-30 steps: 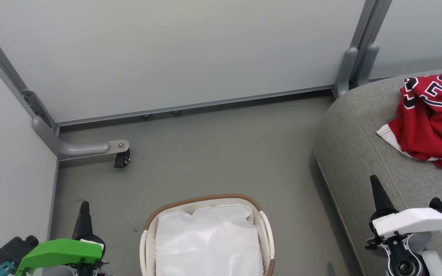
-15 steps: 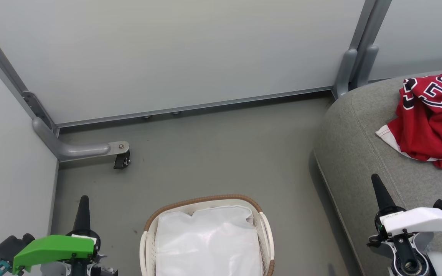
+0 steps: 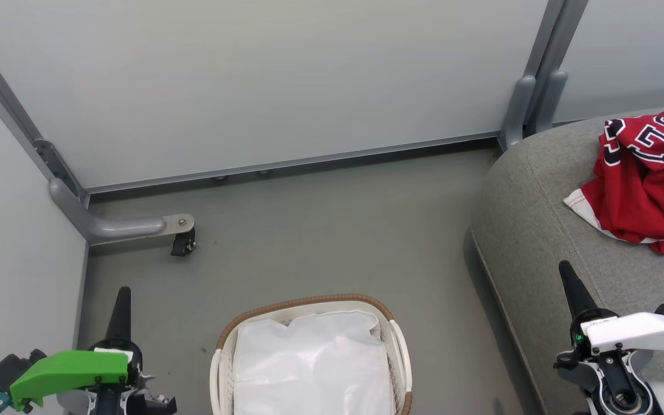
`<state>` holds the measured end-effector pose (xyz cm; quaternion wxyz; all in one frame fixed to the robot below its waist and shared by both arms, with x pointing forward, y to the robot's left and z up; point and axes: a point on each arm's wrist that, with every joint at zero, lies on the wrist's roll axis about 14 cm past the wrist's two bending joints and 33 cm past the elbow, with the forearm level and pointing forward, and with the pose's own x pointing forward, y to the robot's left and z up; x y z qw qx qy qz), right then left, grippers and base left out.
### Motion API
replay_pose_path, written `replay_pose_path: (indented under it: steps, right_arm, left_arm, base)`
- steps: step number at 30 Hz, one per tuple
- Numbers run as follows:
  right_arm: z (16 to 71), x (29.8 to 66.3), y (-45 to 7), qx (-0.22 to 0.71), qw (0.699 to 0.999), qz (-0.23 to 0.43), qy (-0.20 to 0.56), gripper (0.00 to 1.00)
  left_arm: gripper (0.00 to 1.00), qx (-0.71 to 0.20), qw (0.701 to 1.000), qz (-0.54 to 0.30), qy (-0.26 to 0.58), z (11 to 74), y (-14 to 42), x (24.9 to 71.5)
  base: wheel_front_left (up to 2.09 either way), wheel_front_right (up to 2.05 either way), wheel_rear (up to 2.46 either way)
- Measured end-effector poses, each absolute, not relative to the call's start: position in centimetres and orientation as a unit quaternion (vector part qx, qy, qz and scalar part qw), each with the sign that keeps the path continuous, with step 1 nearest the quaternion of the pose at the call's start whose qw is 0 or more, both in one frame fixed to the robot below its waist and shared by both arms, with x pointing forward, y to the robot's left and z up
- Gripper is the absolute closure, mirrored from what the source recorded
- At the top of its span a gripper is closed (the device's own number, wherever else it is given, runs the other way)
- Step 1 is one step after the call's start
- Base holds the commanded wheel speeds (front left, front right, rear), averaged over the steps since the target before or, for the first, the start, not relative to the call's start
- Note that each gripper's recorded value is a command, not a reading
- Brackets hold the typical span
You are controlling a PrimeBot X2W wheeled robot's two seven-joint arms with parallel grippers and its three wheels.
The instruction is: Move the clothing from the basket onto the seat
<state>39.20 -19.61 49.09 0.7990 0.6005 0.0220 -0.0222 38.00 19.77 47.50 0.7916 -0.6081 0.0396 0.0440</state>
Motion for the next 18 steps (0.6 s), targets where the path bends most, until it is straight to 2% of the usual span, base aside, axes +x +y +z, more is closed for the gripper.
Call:
replay_pose_path:
  steps: [18]
  right_arm:
    - [49.9,39.1,-19.8,0.657,0.754,-0.013,0.012,1.00]
  left_arm:
    - [1.00,-0.661,0.749,0.026,0.023,48.9,19.8,38.4]
  base:
    - [0.00,0.00,0.00]
